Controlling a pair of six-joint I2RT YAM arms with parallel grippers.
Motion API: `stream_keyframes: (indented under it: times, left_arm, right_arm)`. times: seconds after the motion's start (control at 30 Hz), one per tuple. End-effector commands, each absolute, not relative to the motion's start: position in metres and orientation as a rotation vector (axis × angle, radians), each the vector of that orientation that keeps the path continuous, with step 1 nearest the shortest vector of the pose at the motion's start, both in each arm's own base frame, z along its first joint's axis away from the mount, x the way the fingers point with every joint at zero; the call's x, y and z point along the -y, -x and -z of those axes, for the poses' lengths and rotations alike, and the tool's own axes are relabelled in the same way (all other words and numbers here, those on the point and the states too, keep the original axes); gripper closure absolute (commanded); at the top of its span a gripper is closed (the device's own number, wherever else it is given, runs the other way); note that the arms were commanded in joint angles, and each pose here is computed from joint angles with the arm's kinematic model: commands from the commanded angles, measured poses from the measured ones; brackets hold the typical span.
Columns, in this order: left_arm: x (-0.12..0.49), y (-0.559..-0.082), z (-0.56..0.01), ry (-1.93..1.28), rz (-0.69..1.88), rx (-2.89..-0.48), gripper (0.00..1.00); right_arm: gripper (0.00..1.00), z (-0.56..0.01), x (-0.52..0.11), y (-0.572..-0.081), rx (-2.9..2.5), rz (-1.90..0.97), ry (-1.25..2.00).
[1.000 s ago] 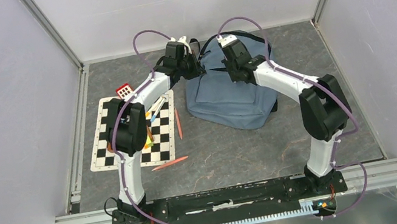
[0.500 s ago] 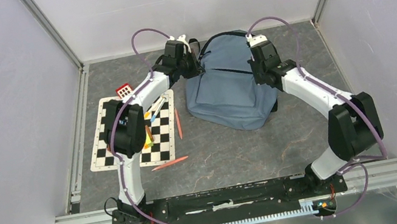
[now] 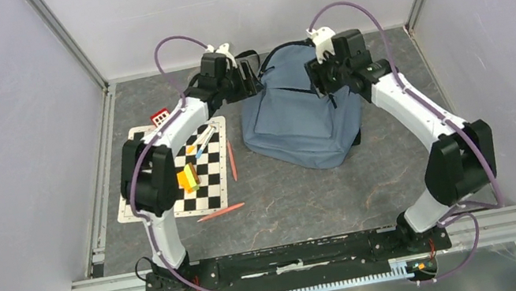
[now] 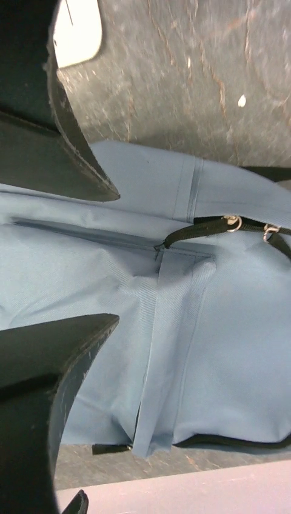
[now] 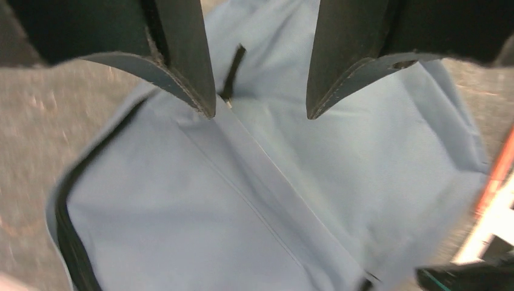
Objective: Pack the student bag
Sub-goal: Unzip the student bag at the center of the board, then adjust the stationery at the center of the board.
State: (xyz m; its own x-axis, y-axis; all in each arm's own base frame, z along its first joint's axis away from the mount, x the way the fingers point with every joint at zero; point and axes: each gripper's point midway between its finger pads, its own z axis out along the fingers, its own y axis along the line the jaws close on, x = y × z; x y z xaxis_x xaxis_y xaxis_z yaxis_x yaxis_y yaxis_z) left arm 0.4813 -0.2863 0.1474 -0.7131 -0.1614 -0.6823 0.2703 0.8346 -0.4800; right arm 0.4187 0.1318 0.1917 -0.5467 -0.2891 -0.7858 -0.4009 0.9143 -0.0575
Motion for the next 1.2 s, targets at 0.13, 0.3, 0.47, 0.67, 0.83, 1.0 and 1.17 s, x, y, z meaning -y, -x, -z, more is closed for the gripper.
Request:
stream_keyframes:
  times: [0.13, 0.3, 0.47, 0.67, 0.83, 1.0, 1.17]
  left_arm:
    - [0.262, -0.458, -0.209, -0.016, 0.706, -2.146, 0.22]
    - [0.251, -0.437, -0.205, 0.025, 0.702, -2.172, 0.21]
    - [0.244, -0.424, -0.196, 0.057, 0.696, -2.198, 0.19]
    - [0.241, -0.419, -0.191, 0.068, 0.689, -2.217, 0.17]
    - [0.237, -0.415, -0.189, 0.076, 0.680, -2.219, 0.16]
    - [0.231, -0.409, -0.189, 0.084, 0.655, -2.215, 0.14]
    - [0.224, -0.404, -0.187, 0.094, 0.634, -2.216, 0.13]
  right_arm:
    - [0.36, -0.211, -0.207, -0.446, -2.052, -0.545, 0.752]
    - [0.38, -0.197, -0.228, -0.450, -2.083, -0.625, 0.830]
    - [0.41, -0.180, -0.232, -0.447, -2.130, -0.614, 0.859]
    - [0.41, -0.159, -0.211, -0.461, -2.196, -0.438, 0.825]
    - [0.38, -0.153, -0.200, -0.479, -2.198, -0.319, 0.824]
    - [0.35, -0.148, -0.197, -0.490, -2.198, -0.307, 0.826]
    - [0.35, -0.131, -0.202, -0.488, -2.224, -0.378, 0.842]
